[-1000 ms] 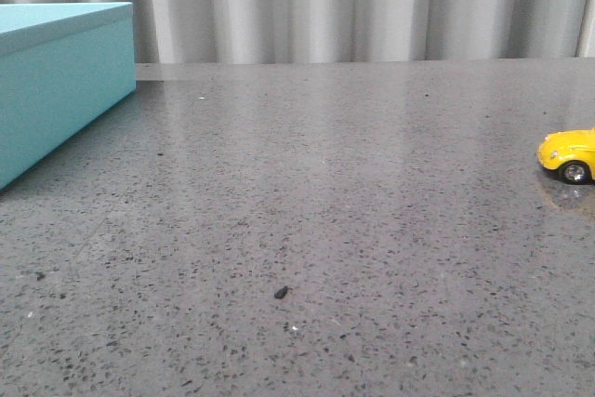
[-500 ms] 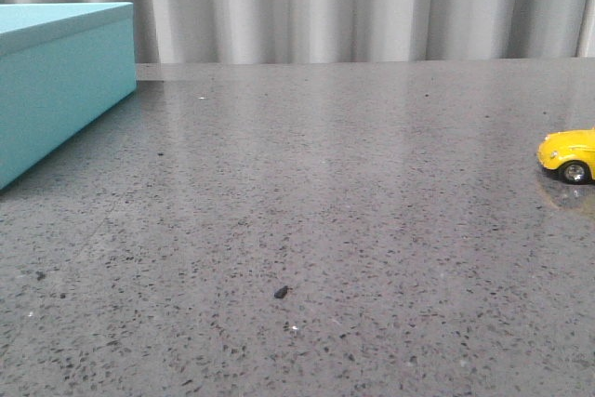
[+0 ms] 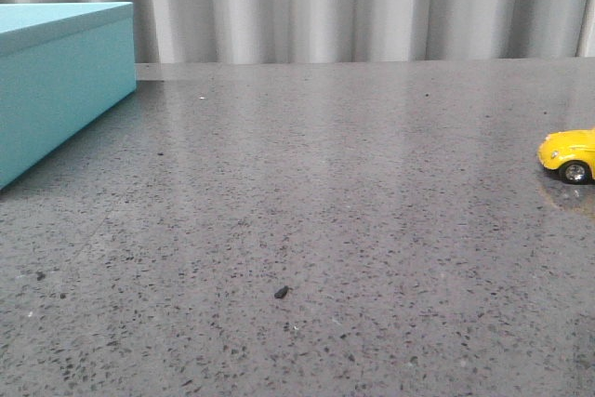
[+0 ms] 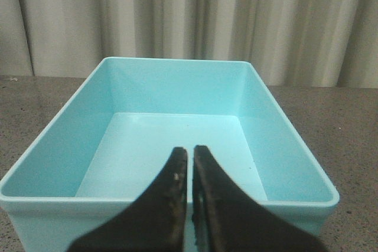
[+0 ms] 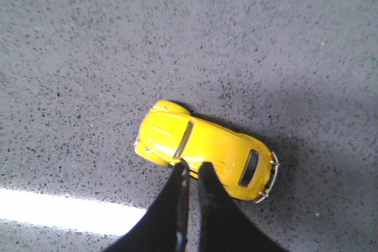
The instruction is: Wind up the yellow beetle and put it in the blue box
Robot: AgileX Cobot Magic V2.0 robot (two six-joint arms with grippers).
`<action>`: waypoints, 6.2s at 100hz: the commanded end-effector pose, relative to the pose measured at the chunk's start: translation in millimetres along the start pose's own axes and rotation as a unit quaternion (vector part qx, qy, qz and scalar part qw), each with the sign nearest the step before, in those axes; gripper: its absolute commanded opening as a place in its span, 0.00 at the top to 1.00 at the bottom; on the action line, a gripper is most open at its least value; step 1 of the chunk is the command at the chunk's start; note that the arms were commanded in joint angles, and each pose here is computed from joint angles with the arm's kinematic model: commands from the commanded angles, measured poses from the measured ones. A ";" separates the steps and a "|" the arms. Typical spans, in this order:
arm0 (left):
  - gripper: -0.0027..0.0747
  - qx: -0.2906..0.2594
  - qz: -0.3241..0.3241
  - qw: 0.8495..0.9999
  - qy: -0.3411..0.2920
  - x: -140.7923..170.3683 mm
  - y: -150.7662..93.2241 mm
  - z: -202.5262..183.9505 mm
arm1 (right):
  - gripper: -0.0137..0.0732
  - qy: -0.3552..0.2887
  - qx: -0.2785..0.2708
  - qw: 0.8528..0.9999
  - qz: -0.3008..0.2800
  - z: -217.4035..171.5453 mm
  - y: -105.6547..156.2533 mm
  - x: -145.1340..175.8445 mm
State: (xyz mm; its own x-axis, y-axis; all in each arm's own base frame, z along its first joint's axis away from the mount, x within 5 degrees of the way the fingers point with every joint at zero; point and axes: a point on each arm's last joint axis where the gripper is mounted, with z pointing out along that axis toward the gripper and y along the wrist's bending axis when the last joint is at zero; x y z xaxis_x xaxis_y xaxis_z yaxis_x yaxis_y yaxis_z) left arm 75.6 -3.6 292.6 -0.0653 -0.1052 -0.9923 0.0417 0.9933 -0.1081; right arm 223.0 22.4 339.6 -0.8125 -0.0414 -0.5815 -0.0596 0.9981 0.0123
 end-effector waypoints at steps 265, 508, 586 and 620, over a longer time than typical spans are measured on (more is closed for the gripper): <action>0.99 0.015 -0.006 0.997 -0.079 -23.3 -3.5 -0.6 | 0.89 0.179 0.129 0.974 0.039 75.3 -54.0 -19.8; 0.99 0.016 0.001 0.998 -0.054 -58.6 -8.3 11.4 | 0.89 -0.251 0.088 0.961 0.073 -98.8 -37.8 -23.7; 0.50 0.151 0.172 0.967 0.108 -109.7 -78.9 127.2 | 0.89 -0.305 0.088 0.945 0.074 -141.4 -30.5 29.7; 0.40 0.209 0.355 0.899 0.148 -113.7 -105.9 157.3 | 0.89 -0.292 0.088 0.949 0.074 -130.0 -29.7 50.0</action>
State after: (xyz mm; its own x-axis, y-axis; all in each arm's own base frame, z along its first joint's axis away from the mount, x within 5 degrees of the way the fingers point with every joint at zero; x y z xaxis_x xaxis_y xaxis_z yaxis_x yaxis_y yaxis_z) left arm 232.8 -98.0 388.5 -0.2345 0.5647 -0.7912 0.5307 0.7563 0.3826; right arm 111.1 -14.8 402.0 -0.4360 0.1122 -0.8929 0.1804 0.9830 0.0354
